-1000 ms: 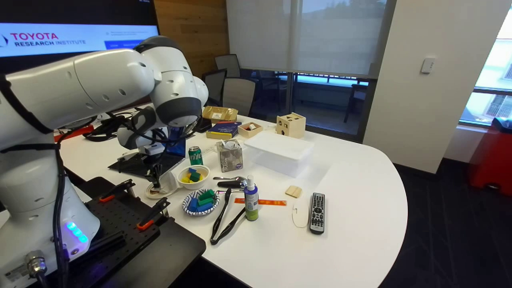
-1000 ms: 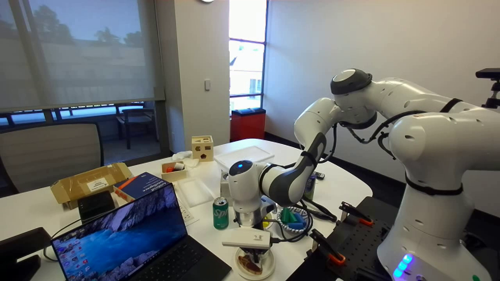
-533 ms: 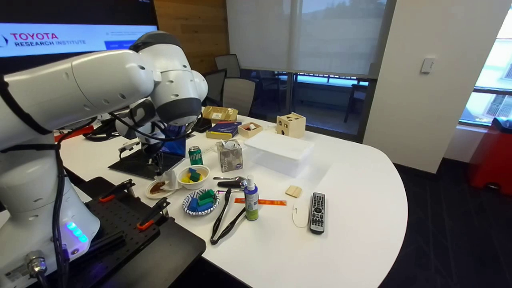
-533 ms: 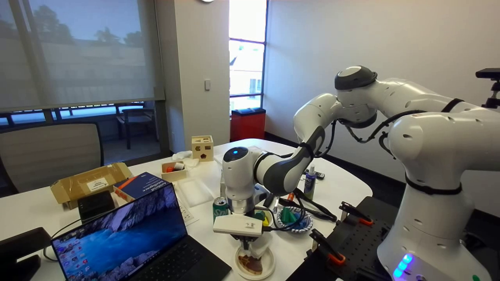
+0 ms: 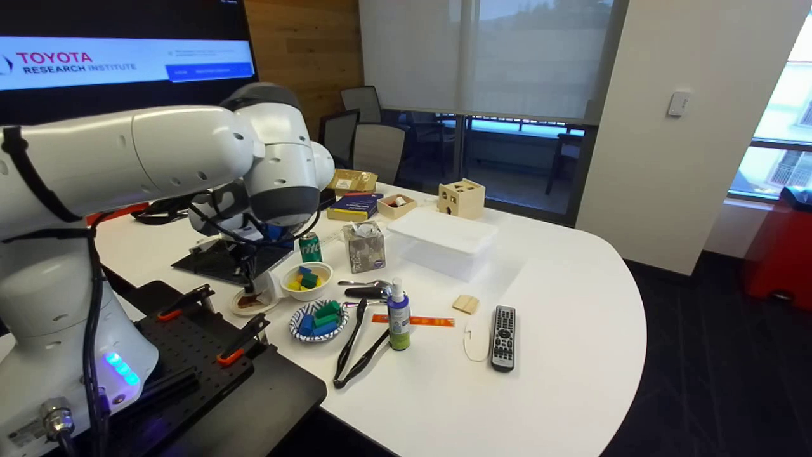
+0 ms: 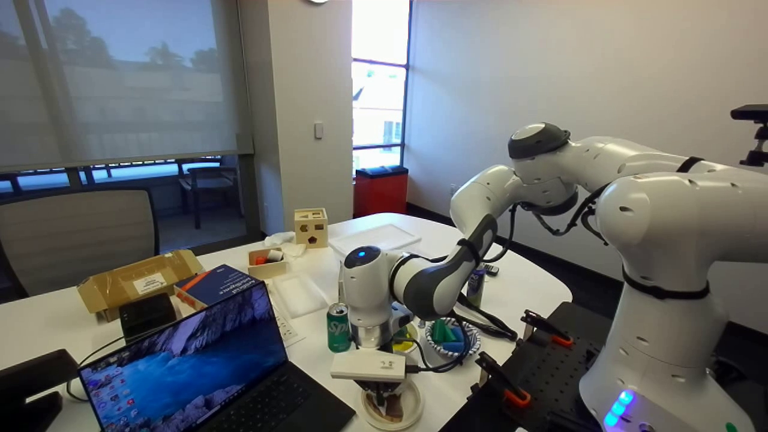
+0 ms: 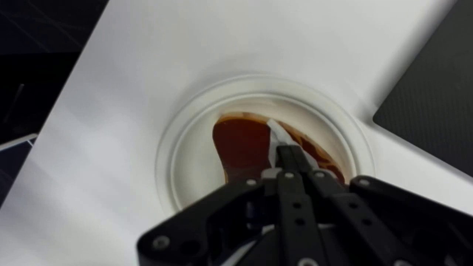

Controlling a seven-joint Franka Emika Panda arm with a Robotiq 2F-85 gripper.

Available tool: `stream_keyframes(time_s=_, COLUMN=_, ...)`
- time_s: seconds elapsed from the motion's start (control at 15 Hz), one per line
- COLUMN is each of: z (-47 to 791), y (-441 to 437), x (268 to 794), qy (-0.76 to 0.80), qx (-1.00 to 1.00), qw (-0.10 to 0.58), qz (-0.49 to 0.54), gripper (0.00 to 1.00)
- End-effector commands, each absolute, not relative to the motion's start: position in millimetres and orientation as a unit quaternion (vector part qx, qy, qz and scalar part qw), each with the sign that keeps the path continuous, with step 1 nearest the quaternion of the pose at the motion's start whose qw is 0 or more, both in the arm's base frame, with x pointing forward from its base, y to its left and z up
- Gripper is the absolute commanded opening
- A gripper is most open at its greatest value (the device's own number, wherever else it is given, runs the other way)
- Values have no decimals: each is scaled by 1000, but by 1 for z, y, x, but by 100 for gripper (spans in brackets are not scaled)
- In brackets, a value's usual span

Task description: Remove the blocks from the white plate and put them in the white bowl then use the napkin to wipe the pizza slice on the plate.

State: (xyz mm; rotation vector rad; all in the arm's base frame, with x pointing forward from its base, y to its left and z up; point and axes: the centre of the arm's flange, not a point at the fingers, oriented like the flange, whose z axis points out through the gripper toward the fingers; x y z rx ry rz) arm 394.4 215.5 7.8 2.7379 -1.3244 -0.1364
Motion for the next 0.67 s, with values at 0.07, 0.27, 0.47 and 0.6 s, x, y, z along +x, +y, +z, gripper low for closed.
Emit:
stream_keyframes(time_s=0.07, z=20, y=213, x=402, qy=-434, qx=899, qw=15, qz=-47, gripper=0)
stream_keyframes(time_s=0.27, z=66, y=206, x=405, qy=-442, qx=896, qw=4, qz=-24, gripper=0)
stream_keyframes(time_s=0.47, z=117, y=193, x=415, qy=-453, qx=889, qw=41, qz=43, gripper=0)
stream_keyframes(time_s=0.6, z=144, y=181, x=428, qy=-451, qx=886, qw=65, qz=88, gripper=0)
